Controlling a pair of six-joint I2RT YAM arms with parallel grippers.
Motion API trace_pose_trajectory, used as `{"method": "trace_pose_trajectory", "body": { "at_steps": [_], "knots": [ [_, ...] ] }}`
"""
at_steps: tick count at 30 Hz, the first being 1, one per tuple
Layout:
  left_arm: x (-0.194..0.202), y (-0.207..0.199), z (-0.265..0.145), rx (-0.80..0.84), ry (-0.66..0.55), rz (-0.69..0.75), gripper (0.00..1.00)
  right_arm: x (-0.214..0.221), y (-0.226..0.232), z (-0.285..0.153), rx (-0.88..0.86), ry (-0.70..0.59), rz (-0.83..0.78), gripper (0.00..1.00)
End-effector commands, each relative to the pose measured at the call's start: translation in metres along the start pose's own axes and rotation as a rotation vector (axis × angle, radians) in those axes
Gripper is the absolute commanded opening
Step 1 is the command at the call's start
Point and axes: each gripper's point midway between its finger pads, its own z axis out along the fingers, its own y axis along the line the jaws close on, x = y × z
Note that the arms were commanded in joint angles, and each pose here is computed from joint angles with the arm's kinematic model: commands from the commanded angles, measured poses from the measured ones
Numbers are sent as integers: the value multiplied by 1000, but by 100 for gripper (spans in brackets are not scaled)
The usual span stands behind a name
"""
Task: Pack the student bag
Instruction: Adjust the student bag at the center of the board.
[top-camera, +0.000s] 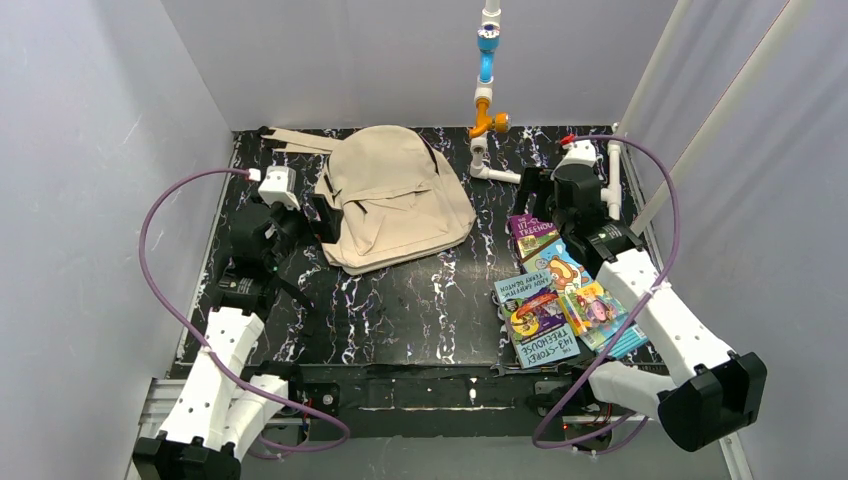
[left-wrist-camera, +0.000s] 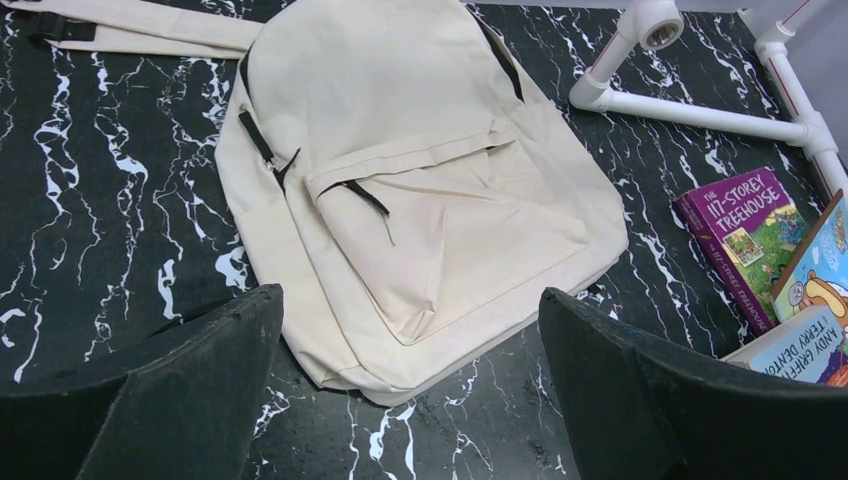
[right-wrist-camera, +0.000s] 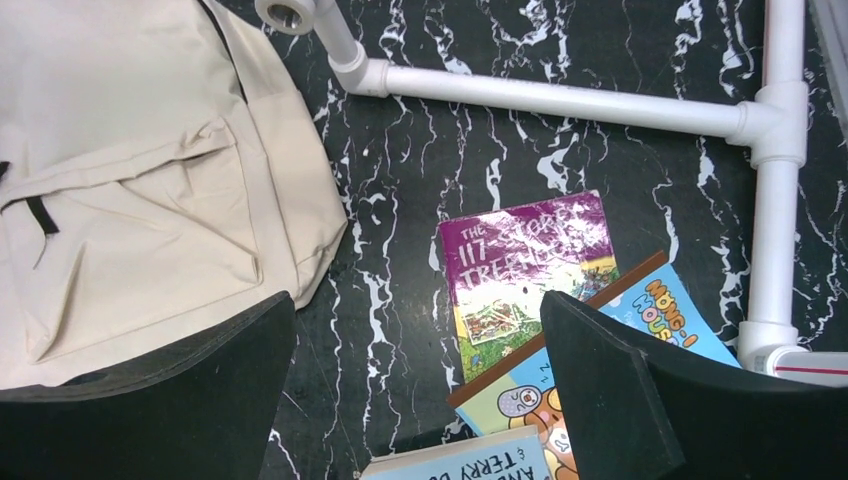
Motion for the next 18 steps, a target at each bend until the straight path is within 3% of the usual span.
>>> {"method": "trace_pose_trajectory", "body": {
  "at_steps": [1, 9, 14, 18],
  "knots": [
    [-16, -12, 1, 52, -27, 34, 99, 7, 13, 10, -53, 36, -5, 100],
    [7, -26, 19, 125, 126, 8, 99, 91, 93, 51, -281, 238, -114, 100],
    [12, -20, 21, 88, 144, 14, 99, 136, 165, 64, -409, 271, -172, 100],
    [16, -14, 23, 43, 146, 24, 99, 154, 193, 87, -450, 250, -119, 100]
  ]
}}
